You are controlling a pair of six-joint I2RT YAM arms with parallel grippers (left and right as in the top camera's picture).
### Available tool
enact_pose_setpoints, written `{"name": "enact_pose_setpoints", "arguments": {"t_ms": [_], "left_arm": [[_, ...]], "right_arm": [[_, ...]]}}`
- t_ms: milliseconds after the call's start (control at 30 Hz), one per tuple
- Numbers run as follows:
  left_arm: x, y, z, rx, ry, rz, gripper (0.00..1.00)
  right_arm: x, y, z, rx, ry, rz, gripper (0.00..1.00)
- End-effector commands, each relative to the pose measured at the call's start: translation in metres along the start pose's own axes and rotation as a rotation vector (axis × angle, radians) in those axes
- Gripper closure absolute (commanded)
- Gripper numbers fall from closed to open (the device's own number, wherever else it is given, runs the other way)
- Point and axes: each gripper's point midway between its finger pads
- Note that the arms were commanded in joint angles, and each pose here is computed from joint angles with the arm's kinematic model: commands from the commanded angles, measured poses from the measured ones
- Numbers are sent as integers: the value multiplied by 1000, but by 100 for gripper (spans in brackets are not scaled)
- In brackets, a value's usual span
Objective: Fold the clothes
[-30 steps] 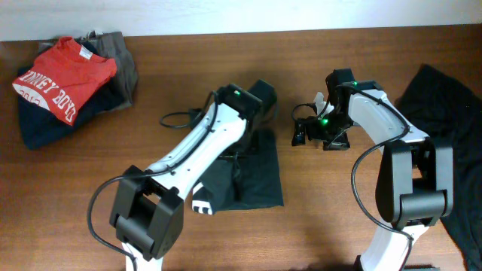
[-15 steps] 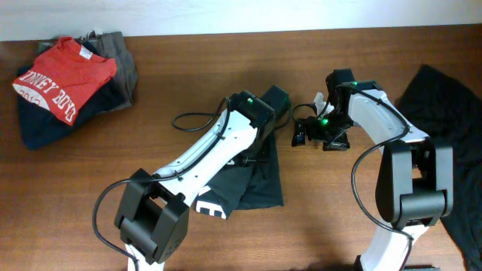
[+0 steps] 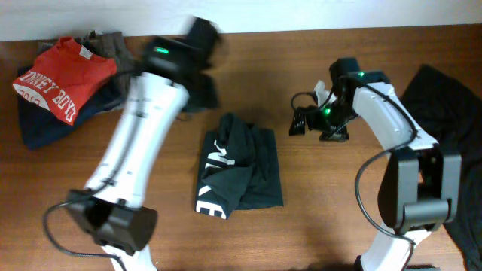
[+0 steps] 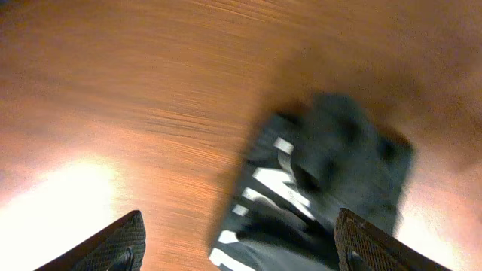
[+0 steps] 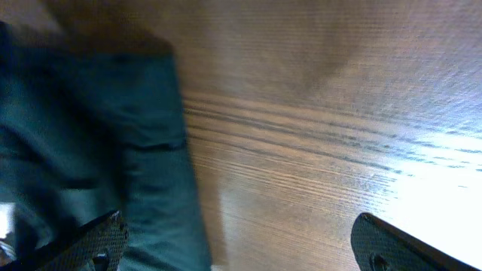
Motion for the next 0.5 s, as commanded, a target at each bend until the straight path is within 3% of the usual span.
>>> {"name": "enact_pose_setpoints", "arguments": {"t_ms": [0,100,200,300,467], "left_arm": [[66,14,-2,-1,25,-171,20],[123,16,14,29,75,-339,19],[151,7,28,76,106,-416,8],[167,-8,46,143,132,-449,7],[168,-30,84,226,147,-454,6]], "right_arm": [[37,9,-36,-89,46,-99,1],[88,-3,-30,-119,-14,-270,3],[119,-15,-12,-174,-131,-396,2],[137,-25,4,-250,-266,-430,2],[169,-49,16,-314,-324,-526,3]]}}
Point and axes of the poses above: each gripper's point midway between its finger pads, its own z axis out along the fingers, its own x axis along the line the jaws close on, y = z × x, and after that the axes turned 10 degrees about z, right-handed
